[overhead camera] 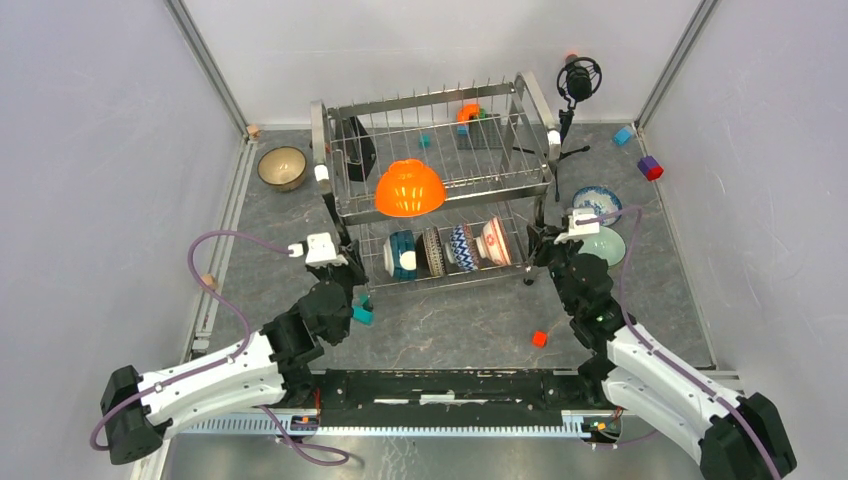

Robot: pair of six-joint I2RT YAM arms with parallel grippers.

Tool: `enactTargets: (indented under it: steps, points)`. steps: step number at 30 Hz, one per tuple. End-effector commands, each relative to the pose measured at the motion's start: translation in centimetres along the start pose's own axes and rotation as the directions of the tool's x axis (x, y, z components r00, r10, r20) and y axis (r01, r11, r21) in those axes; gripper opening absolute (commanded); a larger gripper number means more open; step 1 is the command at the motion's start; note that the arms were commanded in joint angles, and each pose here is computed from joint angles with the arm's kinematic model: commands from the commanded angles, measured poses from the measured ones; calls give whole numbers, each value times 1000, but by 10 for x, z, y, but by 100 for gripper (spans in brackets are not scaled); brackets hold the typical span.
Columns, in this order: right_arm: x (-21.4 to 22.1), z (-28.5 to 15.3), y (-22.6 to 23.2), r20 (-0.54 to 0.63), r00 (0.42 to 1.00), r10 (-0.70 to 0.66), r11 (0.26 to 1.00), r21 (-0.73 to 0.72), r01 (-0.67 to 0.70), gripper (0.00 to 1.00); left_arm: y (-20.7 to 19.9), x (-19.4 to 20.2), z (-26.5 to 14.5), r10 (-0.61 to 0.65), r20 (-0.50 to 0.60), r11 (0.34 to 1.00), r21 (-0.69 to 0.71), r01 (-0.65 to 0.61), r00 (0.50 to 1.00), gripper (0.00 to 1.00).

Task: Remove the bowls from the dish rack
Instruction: Adjust the dish rack at the center of the board.

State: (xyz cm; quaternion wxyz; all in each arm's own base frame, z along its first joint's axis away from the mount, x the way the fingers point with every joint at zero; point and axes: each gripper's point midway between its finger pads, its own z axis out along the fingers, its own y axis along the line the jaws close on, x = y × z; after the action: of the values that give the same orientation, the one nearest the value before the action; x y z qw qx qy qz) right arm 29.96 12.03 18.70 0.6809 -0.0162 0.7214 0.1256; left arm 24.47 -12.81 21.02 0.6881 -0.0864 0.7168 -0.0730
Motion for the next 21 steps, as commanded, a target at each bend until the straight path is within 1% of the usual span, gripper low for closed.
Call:
enactTargets:
  steps: [1, 5, 8, 14, 21]
  points:
    - [62, -39, 70, -244, 969, 40, 941, -317, -118, 0, 1, 31, 4, -13, -71, 1000, -2, 13, 997, 2]
    - [78, -51, 79, -272, 961, 45, 927, -346, -141, 0, 4, 38, 7, -53, -60, 999, -14, 53, 997, 2]
    - [88, -56, 83, -294, 955, 40, 923, -355, -148, 0, 4, 37, 13, -60, -57, 998, -23, 59, 997, 2]
    - [95, -66, 94, -312, 948, 53, 908, -379, -176, 0, 1, 32, 28, -52, -50, 998, -39, 50, 997, 2]
    - [99, -70, 99, -322, 946, 31, 903, -397, -164, 0, 8, 26, 48, -97, -34, 992, -79, 94, 995, 2]
